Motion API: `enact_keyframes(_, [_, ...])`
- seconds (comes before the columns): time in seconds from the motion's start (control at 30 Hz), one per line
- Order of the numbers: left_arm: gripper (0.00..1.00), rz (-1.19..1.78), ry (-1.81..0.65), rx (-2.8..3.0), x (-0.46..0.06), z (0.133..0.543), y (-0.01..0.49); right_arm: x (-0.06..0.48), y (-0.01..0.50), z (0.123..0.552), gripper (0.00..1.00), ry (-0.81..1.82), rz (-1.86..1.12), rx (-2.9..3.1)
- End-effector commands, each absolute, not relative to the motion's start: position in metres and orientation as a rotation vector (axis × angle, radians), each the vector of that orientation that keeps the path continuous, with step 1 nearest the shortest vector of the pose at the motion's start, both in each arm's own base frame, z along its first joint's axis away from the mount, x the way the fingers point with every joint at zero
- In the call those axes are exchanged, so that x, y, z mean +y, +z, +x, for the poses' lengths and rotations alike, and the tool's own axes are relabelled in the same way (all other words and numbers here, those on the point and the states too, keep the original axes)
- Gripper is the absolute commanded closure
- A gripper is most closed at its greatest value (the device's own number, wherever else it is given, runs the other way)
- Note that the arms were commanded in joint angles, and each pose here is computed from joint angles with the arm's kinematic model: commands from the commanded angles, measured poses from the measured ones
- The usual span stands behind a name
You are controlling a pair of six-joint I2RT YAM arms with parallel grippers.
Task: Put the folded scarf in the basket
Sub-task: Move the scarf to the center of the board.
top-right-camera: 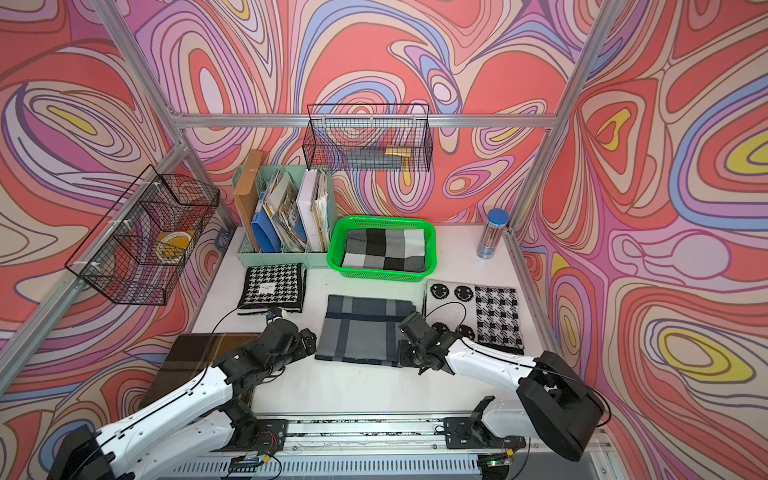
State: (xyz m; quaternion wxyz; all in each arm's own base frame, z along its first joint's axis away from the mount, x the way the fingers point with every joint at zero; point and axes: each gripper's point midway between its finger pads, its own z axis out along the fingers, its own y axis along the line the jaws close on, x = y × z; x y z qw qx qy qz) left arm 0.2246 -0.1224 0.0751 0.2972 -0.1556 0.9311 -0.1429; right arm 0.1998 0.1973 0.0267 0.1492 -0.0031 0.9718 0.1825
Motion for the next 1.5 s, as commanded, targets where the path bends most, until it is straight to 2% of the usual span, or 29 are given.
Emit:
enact_keyframes(0.0, [0.17,-0.340,-0.475,2.514,-0.151,0.235,0.074,0.185,0.019,0.191,1.00,0.455,0.009,2.826])
enact_keyframes(0.2, [0.27,-0.323,-0.528,2.602,-0.173,0.240,0.058,0.182,0.022,0.191,1.00,0.446,0.009,2.813])
enact_keyframes(0.33, [0.36,-0.346,-0.589,2.622,-0.180,0.237,0.049,0.182,0.023,0.191,1.00,0.453,0.006,2.806])
enact_keyframes(0.57, [0.47,-0.368,-0.572,2.727,-0.172,0.212,0.018,0.183,0.021,0.190,1.00,0.465,0.016,2.808])
enact_keyframes(0.63, [0.53,-0.373,-0.550,2.740,-0.168,0.208,0.014,0.183,0.021,0.191,1.00,0.468,0.017,2.805])
enact_keyframes(0.7, [0.64,-0.379,-0.543,2.741,-0.165,0.204,0.012,0.184,0.021,0.190,1.00,0.476,0.014,2.809])
enact_keyframes(0.8, [0.90,-0.388,-0.562,2.731,-0.163,0.200,0.013,0.185,0.022,0.189,1.00,0.486,0.013,2.809])
enact_keyframes(0.87, [1.00,-0.390,-0.581,2.722,-0.162,0.197,0.014,0.185,0.023,0.189,1.00,0.491,0.022,2.806])
enact_keyframes(1.23, [1.00,-0.421,-0.637,2.695,-0.142,0.166,0.027,0.202,0.029,0.163,1.00,0.595,0.022,2.819])
enact_keyframes(1.43, [1.00,-0.454,-0.640,2.634,-0.122,0.151,0.043,0.182,0.033,0.155,0.98,0.443,0.072,2.815])
enact_keyframes(1.47, [0.86,-0.444,-0.639,2.618,-0.120,0.151,0.046,0.179,0.037,0.157,0.89,0.416,0.076,2.802])
